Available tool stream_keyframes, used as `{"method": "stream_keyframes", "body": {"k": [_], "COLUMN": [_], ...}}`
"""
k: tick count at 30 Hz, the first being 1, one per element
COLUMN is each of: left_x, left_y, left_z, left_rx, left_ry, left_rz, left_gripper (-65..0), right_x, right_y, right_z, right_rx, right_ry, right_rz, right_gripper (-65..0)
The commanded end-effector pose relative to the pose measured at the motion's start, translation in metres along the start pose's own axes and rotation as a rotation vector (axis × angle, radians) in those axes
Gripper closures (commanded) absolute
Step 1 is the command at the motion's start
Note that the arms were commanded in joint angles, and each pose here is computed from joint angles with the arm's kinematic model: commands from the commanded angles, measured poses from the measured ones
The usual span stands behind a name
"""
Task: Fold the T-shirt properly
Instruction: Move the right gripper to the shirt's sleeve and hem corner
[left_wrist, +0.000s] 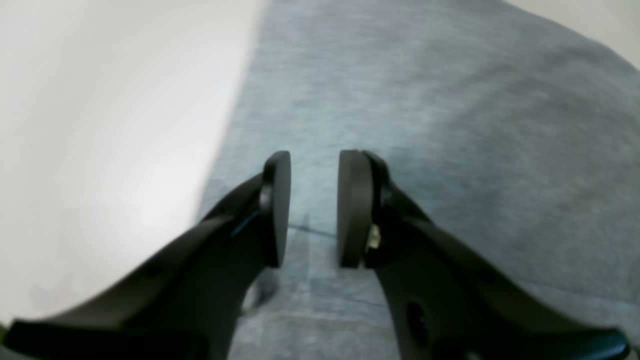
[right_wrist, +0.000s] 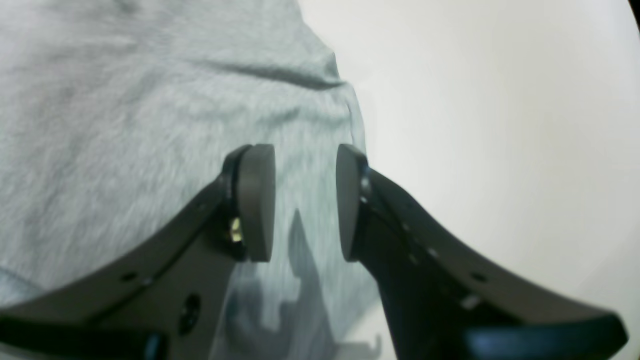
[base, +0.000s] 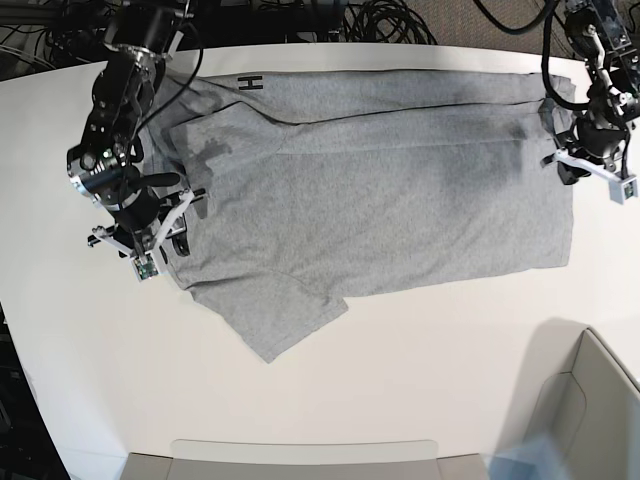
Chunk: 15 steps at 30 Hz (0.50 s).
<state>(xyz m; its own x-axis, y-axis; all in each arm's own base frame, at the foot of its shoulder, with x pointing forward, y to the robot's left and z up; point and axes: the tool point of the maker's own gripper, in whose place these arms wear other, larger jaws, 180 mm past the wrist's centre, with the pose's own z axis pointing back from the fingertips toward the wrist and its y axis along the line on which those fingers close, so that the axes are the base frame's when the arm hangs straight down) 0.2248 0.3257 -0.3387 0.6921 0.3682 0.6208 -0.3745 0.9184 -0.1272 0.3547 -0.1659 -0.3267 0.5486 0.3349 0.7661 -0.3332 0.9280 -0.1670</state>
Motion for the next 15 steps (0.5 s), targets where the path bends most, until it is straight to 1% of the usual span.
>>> {"method": "stream_keyframes", "body": {"k": [1, 5, 8, 11, 15], "left_x": [0.009, 0.004, 0.004, 0.008, 0.010], "left_y": [-0.005, -0.015, -0.022, -0.025, -0.026], "left_z": [0.002, -0.002, -0.004, -0.004, -0.005], "left_rx": [-0.009, -0.031, -0.046, -0.053, -0.054], "left_ry": [-0.021, -0.003, -0.003, -0.010, -0.014], "left_rz": [-0.024, -0.046, -0.055, -0.058, -0.056], "left_gripper": [-17.4, -17.4, -17.4, -17.4, -17.4], "right_x": [0.021, 0.035, 0.037, 0.023, -0.006], "right_y": [-0.006, -0.009, -0.010, -0.012, -0.014], "right_z": [-0.005, -0.037, -0.057, -0.076, -0.095], "right_rx": [-0.005, 0.031, 0.065, 0.092, 0.048], "right_ry": [-0.047, -0.023, 0.006, 0.036, 0.061], "right_rz": [0.011, -0.025, -0.054, -0.106, -0.238], "right_gripper": [-21.0, -21.0, -21.0, -21.0, -21.0]}}
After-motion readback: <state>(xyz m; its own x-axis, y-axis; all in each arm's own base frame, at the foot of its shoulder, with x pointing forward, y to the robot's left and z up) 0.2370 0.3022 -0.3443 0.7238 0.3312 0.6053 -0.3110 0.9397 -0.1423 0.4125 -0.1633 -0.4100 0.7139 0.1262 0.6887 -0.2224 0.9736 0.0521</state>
